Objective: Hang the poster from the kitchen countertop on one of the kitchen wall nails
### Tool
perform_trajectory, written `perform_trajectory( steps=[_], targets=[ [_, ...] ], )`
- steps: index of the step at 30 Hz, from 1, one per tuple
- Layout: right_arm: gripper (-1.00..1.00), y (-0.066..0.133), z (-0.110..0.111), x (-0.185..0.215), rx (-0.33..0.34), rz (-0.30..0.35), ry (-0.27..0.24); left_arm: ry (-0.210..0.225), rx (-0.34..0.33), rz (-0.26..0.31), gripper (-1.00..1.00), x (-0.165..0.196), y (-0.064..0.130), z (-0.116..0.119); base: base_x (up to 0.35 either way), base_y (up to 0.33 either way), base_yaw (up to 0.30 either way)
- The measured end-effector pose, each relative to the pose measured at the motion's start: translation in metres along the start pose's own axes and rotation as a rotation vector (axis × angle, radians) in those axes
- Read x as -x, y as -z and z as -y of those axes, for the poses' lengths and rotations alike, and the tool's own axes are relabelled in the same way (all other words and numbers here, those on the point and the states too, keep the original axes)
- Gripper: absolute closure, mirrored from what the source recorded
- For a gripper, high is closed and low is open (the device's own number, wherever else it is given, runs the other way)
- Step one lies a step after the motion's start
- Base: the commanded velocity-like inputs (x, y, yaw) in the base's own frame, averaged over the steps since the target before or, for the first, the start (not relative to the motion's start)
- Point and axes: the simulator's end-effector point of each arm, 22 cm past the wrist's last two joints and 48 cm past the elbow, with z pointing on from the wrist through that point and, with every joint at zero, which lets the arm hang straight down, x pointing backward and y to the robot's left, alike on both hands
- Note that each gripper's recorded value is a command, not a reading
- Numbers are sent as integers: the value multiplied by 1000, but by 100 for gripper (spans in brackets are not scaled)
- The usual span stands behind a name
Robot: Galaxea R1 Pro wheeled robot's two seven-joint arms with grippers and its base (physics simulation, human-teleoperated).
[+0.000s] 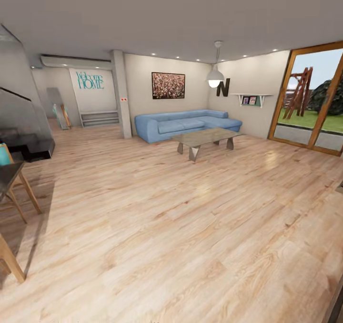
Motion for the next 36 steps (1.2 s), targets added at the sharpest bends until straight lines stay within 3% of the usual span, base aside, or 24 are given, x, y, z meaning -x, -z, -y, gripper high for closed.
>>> perform_trajectory(
  steps=[11, 23, 36],
  targets=[
    [-100, 0, 0, -2, 0, -6, 2, -1, 2, -5, -100, -2, 0, -1, 0, 17, 282],
    [-100, 0, 0, -4, 0, -8, 4, 11, 13, -36, -100, -18, 1, -6, 0, 227, 177],
    [-100, 0, -2, -6, 1, -14, 5, 11, 14, -12, -100, -14, 1, -7, 0, 35, 259]
  ],
)
